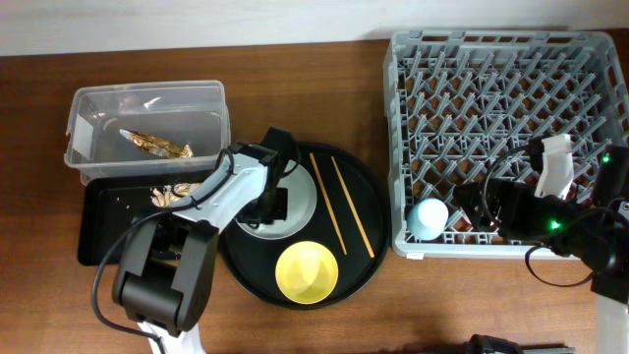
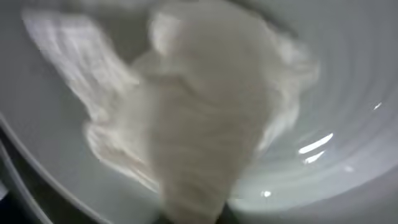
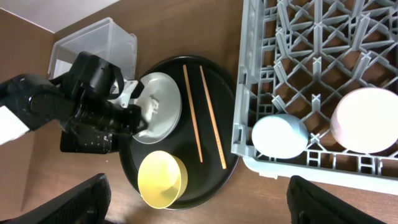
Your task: Sort waste into correct bins and load items into the dishwasher rack
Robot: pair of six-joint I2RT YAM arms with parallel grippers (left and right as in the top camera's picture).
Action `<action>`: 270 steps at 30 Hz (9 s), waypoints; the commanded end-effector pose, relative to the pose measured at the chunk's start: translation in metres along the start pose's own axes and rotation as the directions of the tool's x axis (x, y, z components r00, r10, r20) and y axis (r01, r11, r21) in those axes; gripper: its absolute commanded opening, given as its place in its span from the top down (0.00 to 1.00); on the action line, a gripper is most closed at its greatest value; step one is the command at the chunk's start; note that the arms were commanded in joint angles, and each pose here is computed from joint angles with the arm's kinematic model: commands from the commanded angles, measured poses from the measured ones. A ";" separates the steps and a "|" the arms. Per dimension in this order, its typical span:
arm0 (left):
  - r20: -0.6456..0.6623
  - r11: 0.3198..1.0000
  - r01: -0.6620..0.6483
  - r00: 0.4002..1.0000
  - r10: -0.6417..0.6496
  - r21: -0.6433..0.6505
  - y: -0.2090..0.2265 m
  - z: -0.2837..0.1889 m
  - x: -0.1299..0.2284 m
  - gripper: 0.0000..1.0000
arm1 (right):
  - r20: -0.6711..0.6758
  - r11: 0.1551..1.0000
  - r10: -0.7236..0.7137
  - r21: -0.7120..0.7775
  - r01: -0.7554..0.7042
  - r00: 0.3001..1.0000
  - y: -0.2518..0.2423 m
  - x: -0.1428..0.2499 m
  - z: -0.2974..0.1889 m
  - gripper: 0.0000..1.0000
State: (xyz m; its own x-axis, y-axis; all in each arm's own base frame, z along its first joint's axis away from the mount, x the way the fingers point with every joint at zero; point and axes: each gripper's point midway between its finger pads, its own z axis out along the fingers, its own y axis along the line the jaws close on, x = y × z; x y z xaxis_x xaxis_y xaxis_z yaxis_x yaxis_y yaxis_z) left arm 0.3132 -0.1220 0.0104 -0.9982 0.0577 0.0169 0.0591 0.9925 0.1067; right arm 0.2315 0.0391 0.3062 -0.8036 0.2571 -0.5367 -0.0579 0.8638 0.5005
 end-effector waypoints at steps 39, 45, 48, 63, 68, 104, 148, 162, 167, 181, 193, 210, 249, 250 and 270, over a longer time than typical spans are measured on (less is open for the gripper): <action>0.855 0.976 -0.090 0.502 -0.128 0.199 0.131 -0.438 0.189 0.01 | 0.066 0.990 -0.136 -0.030 0.138 0.989 0.017 0.003 -0.015 0.01; 0.940 0.986 0.001 0.303 -0.157 0.165 0.149 -0.448 0.157 0.01 | -0.052 0.998 -0.054 -0.035 0.052 0.997 -0.005 -0.005 0.017 0.01; 0.967 0.976 -0.096 0.184 -0.173 0.193 0.128 -0.402 0.124 0.01 | -0.157 0.999 0.020 -0.032 -0.025 0.987 -0.025 -0.009 0.046 0.01; 0.984 0.949 -0.260 0.036 -0.177 0.180 0.075 -0.149 0.082 0.01 | -0.582 0.935 0.328 0.087 -0.344 0.744 -0.118 0.034 0.176 0.01; 0.983 0.948 -0.258 0.055 -0.177 0.185 0.075 -0.144 0.082 0.01 | -0.553 0.944 0.306 0.073 -0.321 0.775 -0.126 0.027 0.188 0.01; 0.983 0.948 -0.258 0.055 -0.177 0.185 0.075 -0.144 0.082 0.01 | -0.515 0.864 -0.293 0.218 0.454 0.805 0.051 0.127 0.206 0.96; 0.983 0.948 -0.258 0.055 -0.177 0.185 0.075 -0.144 0.082 0.01 | -0.438 0.955 -0.285 -0.050 0.294 0.853 0.149 0.120 0.238 0.43; 0.983 0.948 -0.258 0.055 -0.177 0.185 0.075 -0.144 0.082 0.01 | -0.610 0.914 0.103 0.369 0.167 0.786 0.050 0.192 0.329 0.96; 0.983 0.948 -0.258 0.055 -0.177 0.185 0.075 -0.144 0.082 0.01 | -0.391 0.942 -0.096 0.261 0.210 0.915 0.084 0.084 0.264 0.96; 0.983 0.948 -0.258 0.055 -0.177 0.185 0.075 -0.144 0.082 0.01 | 0.260 0.035 -0.280 0.965 -0.260 0.924 -0.168 -0.143 -0.019 0.96; 0.983 0.948 -0.258 0.055 -0.177 0.185 0.075 -0.144 0.082 0.01 | -0.081 -0.025 -0.267 0.997 0.077 0.960 -0.180 -0.133 0.089 0.43; 0.983 0.948 -0.258 0.055 -0.177 0.185 0.075 -0.144 0.082 0.01 | -0.639 0.878 -0.277 0.135 0.459 0.718 0.046 0.145 0.306 0.63; 0.983 0.948 -0.258 0.055 -0.177 0.185 0.075 -0.144 0.082 0.01 | -0.230 0.858 -0.308 0.352 0.374 0.923 0.040 -0.014 0.187 0.96; 0.983 0.948 -0.258 0.055 -0.177 0.185 0.075 -0.144 0.082 0.01 | -0.197 0.852 -0.282 0.399 0.339 0.939 0.025 -0.028 0.179 0.96; 0.983 0.948 -0.258 0.055 -0.177 0.185 0.075 -0.144 0.082 0.01 | -0.548 0.845 -0.215 0.311 0.435 0.808 -0.006 0.123 0.292 0.51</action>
State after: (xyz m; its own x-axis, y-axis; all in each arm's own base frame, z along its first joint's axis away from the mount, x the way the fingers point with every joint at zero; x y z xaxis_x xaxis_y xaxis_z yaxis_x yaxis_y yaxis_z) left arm 0.2378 -0.0578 0.1646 -0.0793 -0.0815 -0.9935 0.3041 0.9472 -0.1019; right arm 0.3112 0.2082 0.0802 -0.9413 -0.2485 -0.2286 -0.2625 0.9644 0.0327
